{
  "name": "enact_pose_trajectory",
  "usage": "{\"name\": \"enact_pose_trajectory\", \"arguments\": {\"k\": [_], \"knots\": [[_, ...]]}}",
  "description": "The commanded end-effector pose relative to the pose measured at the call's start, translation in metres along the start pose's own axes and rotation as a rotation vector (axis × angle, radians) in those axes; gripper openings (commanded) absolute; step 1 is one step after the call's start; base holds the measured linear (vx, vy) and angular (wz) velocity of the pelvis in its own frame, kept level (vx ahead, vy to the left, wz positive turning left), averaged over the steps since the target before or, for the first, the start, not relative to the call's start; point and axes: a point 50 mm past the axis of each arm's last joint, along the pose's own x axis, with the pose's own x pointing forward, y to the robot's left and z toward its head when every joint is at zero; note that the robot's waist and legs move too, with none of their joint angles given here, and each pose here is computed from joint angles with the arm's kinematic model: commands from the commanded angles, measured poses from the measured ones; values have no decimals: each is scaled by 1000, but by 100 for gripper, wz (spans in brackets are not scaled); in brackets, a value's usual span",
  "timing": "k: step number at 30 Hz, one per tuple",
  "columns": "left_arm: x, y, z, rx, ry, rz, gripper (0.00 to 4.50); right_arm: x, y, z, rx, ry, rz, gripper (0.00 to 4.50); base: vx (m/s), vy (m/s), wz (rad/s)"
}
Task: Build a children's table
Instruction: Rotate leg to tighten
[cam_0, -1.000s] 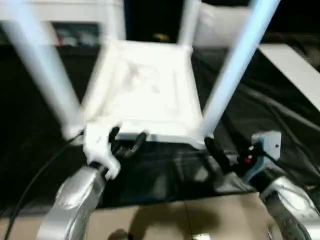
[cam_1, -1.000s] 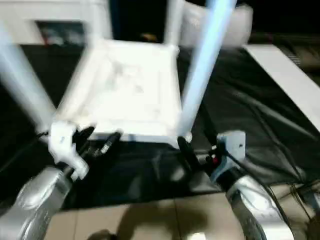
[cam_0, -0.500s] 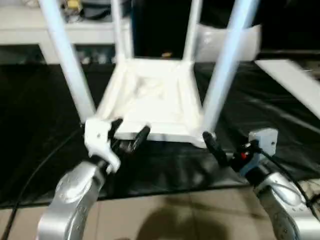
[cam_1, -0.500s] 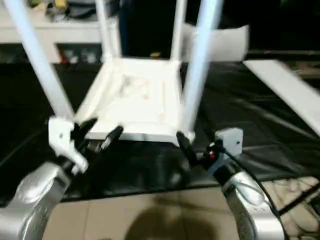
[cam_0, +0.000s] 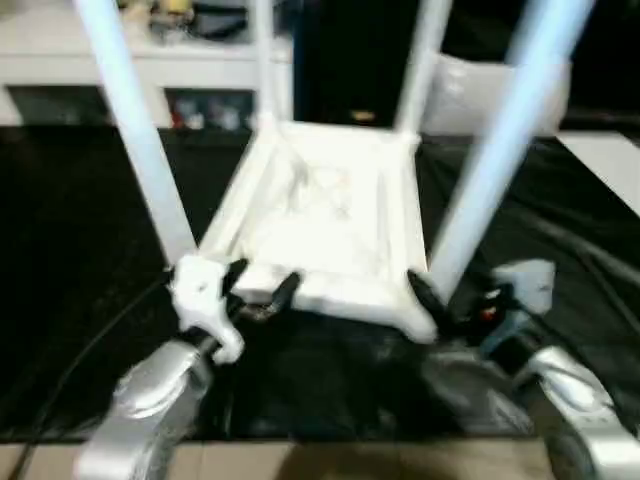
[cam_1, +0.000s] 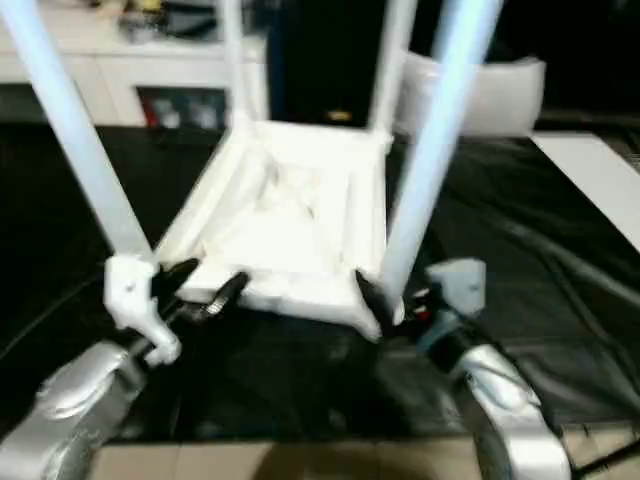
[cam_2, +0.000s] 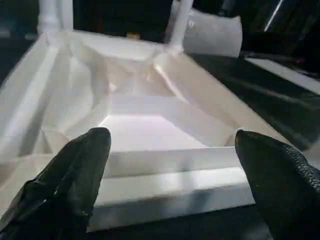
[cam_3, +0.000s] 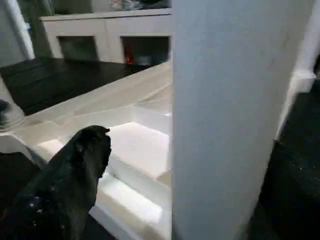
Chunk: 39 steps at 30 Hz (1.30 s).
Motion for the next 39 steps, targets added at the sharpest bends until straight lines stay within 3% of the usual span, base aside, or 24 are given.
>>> {"name": "enact_pose_trajectory", "arguments": {"k": [1, 10, 16, 18, 23, 24, 34, 36, 39], "knots": [[4, -10, 5, -6, -34, -66, 440, -7, -11, 0, -13, -1, -44, 450, 78, -37, 0], [2, -13, 7, 16, -38, -121, 440, -17, -15, -3, -40, 24, -68, 450, -6, -3, -1], [-4, -16, 10, -2, -63, -157, 440, -22, -27, 0, -72, 26, -95, 450, -80, 10, -2], [-4, -15, 11, -1, -67, -155, 440, -24, -32, 2, -83, 24, -114, 450, -75, -14, 0], [-5, -11, 10, 33, -51, -150, 440, -34, -65, 7, -147, 33, -289, 450, 0, 0, 0], [-5, -10, 10, 37, -49, -147, 440, -35, -66, 8, -138, 27, -285, 450, 0, 0, 0], [-10, 0, 7, 22, -48, -89, 440, -38, -63, 16, -54, 27, -86, 450, 0, 0, 0], [-15, 1, 8, 14, -54, -102, 440, -41, -48, 20, 12, 11, 66, 450, 0, 0, 0], [-30, -1, 12, -33, -83, -170, 440, -49, -33, 17, 16, 62, 227, 450, 0, 0, 0]]}}
